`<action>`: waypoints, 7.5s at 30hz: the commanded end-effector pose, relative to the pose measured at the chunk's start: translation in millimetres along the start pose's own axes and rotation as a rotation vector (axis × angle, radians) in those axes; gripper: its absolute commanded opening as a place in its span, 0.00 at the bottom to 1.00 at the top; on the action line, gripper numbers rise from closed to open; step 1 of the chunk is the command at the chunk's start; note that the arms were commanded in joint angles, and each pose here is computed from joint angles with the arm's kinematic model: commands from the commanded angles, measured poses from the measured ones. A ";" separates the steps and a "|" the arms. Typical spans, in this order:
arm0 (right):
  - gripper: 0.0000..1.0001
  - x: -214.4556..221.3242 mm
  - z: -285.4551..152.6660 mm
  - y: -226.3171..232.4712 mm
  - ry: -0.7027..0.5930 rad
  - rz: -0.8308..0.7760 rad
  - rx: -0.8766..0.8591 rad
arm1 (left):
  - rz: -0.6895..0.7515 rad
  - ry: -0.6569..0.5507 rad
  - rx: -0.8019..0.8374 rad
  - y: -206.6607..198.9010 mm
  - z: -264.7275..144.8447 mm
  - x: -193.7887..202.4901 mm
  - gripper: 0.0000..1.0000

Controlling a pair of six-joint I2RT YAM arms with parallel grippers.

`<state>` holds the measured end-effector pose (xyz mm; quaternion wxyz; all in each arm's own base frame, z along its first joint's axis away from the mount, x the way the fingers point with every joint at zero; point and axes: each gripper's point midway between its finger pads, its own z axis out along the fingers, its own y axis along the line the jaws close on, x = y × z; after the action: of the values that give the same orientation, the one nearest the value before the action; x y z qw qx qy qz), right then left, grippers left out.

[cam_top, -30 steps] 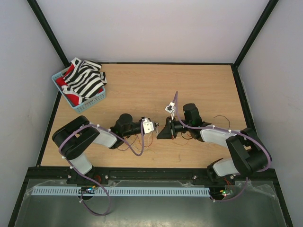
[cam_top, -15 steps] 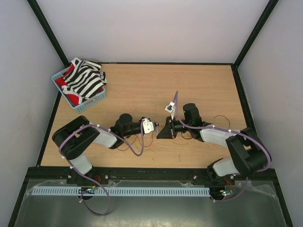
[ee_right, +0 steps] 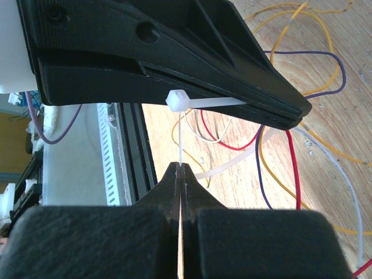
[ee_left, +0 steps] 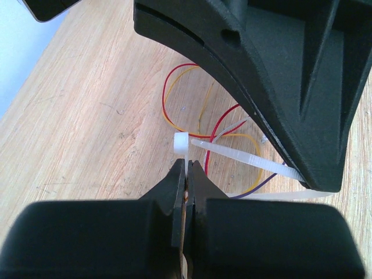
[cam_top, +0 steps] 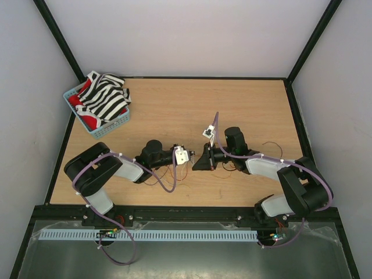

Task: Zip-tie the wires
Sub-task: Tie the cable at the center of the board.

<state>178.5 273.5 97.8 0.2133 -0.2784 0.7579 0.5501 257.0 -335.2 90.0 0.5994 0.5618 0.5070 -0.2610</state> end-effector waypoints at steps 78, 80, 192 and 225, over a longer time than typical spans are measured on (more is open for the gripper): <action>0.00 11.4 -0.4 -1.0 0.026 -0.008 -0.014 | 0.004 -0.038 -0.005 1.5 5.0 -6.1 0.00; 0.00 10.2 -0.4 -0.6 0.023 -0.012 -0.013 | 0.006 -0.035 -0.007 1.8 4.9 -5.2 0.00; 0.00 -19.6 -5.4 11.8 -0.016 0.012 -0.020 | 0.172 -0.037 -0.035 -5.3 4.7 -6.8 0.00; 0.00 -34.5 -6.6 1.1 -0.032 0.048 0.012 | 0.207 -0.034 -0.035 -17.4 3.0 -8.8 0.00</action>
<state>195.7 272.9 113.3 0.2044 -0.2496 0.7677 0.5536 242.1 -342.5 79.3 0.6240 0.5977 0.4600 -0.2046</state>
